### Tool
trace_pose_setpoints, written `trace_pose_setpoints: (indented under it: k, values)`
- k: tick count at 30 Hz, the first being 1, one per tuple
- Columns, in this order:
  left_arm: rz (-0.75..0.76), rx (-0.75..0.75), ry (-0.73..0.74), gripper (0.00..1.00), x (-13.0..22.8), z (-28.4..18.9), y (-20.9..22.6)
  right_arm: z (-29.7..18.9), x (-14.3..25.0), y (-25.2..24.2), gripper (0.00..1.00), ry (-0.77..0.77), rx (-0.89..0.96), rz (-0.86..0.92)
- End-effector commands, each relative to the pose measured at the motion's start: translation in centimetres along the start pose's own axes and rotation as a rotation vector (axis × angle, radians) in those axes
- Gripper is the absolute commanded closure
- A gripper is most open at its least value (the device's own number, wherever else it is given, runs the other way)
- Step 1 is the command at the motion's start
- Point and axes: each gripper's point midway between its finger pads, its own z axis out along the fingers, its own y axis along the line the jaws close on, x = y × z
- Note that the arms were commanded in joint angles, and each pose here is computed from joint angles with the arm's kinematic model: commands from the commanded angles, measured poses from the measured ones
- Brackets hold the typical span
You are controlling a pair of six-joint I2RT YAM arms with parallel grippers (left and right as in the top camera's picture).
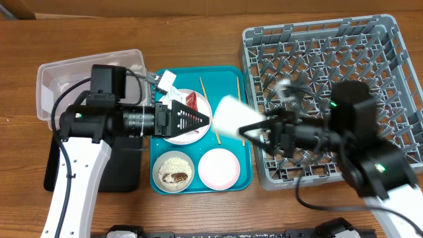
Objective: Sort waste into correct bins and load items into the dishwasher
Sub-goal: 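Grasp the white cup with the right gripper, release left gripper, then place the white cup upside down in the grey dish rack with right gripper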
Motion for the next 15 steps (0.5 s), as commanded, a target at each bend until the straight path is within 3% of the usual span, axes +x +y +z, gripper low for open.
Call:
trace_pose_setpoints:
  k: [1, 7, 15]
  values:
    - [-0.017, -0.184, -0.051, 0.00, -0.8, -0.9, 3.0, -5.1, -2.4, -6.3, 0.40, -0.227, 0.483, 0.074]
    - [-0.015, -0.218, -0.054, 0.00, -0.9, -0.9, 3.6, -9.4, 3.0, -12.5, 0.40, -0.171, 0.897, 0.347]
    - [-0.023, -0.262, -0.059, 0.00, -0.9, -1.1, 4.3, -8.7, 8.2, -17.0, 0.40, 0.141, 1.106, 0.509]
